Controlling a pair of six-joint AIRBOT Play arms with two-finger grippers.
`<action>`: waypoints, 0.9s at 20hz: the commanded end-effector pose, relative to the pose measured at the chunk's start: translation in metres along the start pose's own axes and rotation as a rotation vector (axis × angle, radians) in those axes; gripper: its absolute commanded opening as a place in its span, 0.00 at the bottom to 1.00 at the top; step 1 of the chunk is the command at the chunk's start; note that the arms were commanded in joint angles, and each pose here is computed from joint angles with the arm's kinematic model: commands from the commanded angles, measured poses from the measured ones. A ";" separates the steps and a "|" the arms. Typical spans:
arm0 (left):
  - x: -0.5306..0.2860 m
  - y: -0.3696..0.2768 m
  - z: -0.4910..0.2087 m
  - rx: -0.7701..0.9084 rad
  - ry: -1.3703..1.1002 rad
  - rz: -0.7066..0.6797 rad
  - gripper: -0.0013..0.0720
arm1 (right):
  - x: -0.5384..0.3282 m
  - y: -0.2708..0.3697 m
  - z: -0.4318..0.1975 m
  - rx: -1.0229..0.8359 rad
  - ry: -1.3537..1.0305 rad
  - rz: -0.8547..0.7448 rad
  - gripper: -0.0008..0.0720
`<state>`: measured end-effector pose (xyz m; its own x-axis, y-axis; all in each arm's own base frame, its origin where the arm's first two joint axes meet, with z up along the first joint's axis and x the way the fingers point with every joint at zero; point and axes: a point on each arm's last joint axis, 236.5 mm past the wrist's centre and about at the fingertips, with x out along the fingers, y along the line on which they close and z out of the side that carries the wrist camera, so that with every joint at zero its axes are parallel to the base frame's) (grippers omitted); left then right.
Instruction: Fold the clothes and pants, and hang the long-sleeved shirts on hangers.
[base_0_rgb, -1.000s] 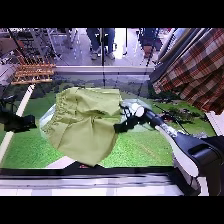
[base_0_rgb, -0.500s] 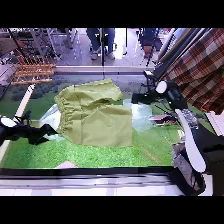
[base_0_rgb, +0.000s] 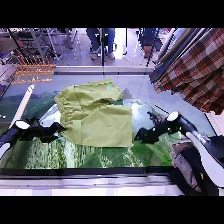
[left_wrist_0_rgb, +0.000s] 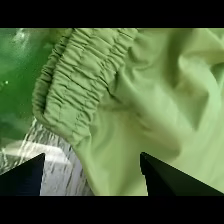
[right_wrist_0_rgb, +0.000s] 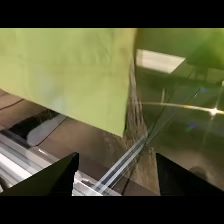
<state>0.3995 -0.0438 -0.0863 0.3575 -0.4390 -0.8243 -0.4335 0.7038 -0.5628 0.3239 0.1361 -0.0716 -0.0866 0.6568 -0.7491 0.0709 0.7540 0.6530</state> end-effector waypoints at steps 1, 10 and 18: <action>0.019 0.003 0.004 -0.080 -0.003 -0.020 0.89 | 0.031 -0.013 -0.012 0.062 -0.052 0.061 0.75; 0.012 -0.006 0.008 -0.009 -0.010 -0.054 0.03 | 0.045 0.045 0.025 0.034 -0.191 0.256 0.03; -0.288 -0.190 -0.031 0.735 -0.237 -0.302 0.03 | -0.269 0.204 -0.067 -0.706 -0.953 -0.066 0.03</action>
<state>0.4133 -0.0500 0.1303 0.5335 -0.5652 -0.6292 0.0536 0.7650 -0.6418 0.3486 0.1448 0.1521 0.4941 0.7255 -0.4791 -0.3989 0.6789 0.6164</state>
